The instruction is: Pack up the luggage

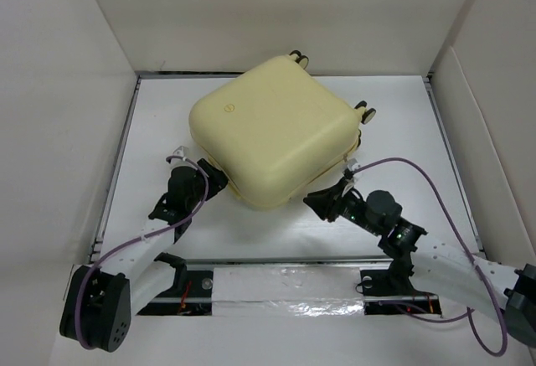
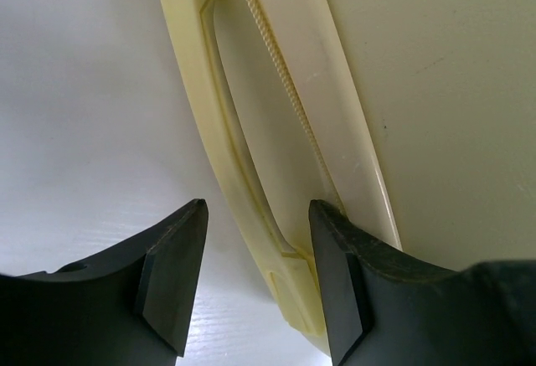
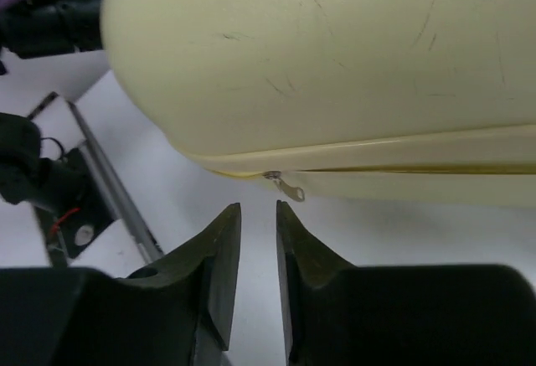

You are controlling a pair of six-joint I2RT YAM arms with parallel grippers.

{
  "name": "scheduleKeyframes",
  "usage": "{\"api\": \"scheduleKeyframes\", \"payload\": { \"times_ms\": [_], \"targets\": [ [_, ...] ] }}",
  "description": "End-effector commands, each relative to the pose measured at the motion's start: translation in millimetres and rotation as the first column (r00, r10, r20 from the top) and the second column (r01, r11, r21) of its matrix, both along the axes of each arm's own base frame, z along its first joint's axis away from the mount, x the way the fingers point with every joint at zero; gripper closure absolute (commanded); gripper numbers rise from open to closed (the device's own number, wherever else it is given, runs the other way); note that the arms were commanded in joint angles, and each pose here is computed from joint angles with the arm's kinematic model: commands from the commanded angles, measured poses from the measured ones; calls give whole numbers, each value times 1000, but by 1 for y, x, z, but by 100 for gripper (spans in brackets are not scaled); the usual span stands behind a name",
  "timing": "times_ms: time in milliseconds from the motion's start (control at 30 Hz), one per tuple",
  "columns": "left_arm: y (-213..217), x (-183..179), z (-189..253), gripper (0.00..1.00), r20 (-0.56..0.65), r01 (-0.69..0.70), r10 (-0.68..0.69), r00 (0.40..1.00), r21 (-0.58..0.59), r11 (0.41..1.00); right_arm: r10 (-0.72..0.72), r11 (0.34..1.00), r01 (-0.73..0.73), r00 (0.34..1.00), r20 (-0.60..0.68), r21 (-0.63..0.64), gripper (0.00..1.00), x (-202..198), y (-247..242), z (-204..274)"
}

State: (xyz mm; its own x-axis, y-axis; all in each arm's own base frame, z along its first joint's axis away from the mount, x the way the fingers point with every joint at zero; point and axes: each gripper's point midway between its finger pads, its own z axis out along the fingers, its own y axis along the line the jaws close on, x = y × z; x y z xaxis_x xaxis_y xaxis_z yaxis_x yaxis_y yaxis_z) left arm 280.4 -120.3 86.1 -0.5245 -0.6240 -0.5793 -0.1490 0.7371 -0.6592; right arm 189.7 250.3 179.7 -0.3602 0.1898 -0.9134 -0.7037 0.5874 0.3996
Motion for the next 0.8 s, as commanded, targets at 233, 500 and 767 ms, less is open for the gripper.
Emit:
{"api": "scheduleKeyframes", "payload": {
  "times_ms": [233, 500, 767],
  "targets": [
    [-22, 14, 28, 65, 135, 80, -69, 988, -81, 994, -198, 980, 198, 977, 77, 14, 57, 37, 30, -12],
    [-18, 11, 21, 78, 136, 75, -67, 988, -54, 996, -219, 975, 220, 973, 77, -8, 57, 50, 41, -29],
    [-14, 11, 11, 60, 109, 57, -52, 993, -40, 998, -214, 975, 207, 972, 94, 77, 66, 46, 56, -21]
  ]
}}
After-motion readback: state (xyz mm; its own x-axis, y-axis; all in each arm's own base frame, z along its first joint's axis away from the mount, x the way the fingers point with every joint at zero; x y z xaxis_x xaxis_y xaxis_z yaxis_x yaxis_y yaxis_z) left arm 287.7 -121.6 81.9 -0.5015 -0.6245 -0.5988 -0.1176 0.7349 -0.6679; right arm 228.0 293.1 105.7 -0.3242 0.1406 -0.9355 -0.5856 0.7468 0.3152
